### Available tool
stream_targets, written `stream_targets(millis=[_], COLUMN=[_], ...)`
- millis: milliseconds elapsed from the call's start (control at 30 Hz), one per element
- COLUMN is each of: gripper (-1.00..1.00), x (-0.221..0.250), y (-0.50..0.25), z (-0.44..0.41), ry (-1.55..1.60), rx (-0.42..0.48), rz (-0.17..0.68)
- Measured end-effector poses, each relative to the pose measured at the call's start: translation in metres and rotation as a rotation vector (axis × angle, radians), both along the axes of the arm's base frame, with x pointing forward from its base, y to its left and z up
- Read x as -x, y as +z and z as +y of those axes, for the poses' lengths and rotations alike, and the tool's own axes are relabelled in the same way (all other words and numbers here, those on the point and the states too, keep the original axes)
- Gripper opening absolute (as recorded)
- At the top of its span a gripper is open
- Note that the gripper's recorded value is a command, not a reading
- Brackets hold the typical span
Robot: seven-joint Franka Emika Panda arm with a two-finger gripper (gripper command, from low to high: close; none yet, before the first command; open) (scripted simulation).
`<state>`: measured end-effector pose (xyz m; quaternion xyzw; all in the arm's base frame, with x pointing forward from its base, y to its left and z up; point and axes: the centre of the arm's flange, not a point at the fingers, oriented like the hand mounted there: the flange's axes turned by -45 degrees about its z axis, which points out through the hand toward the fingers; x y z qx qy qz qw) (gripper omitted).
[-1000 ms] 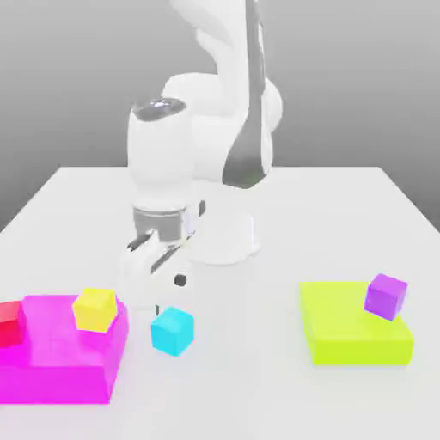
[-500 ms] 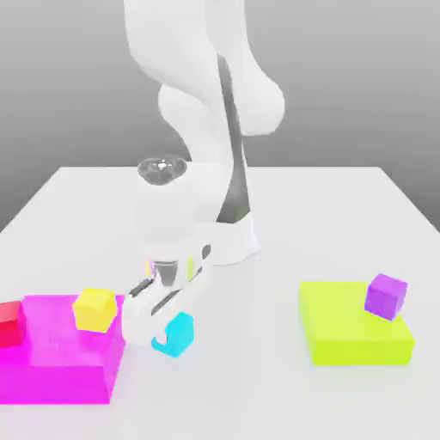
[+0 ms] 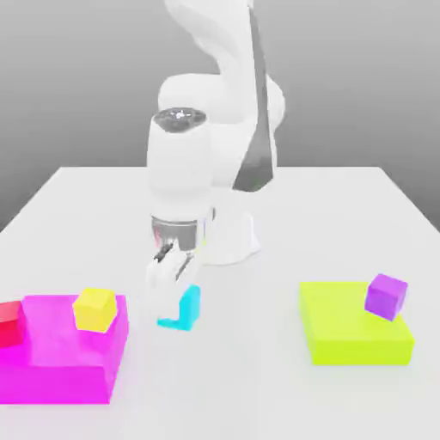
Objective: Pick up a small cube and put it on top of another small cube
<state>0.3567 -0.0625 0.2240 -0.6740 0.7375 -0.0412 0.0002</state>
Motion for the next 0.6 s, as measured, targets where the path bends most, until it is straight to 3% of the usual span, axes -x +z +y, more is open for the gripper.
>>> stream_targets(millis=[300, 500, 600], gripper=[-1.0, -1.0, -1.0], x=[-0.043, -0.021, -0.012], y=[0.05, 0.092, 0.071], z=[-0.131, -0.245, -0.267], ry=[0.087, 0.052, 0.053], rx=[0.008, -0.051, -0.058], rz=[0.042, 0.056, 0.056])
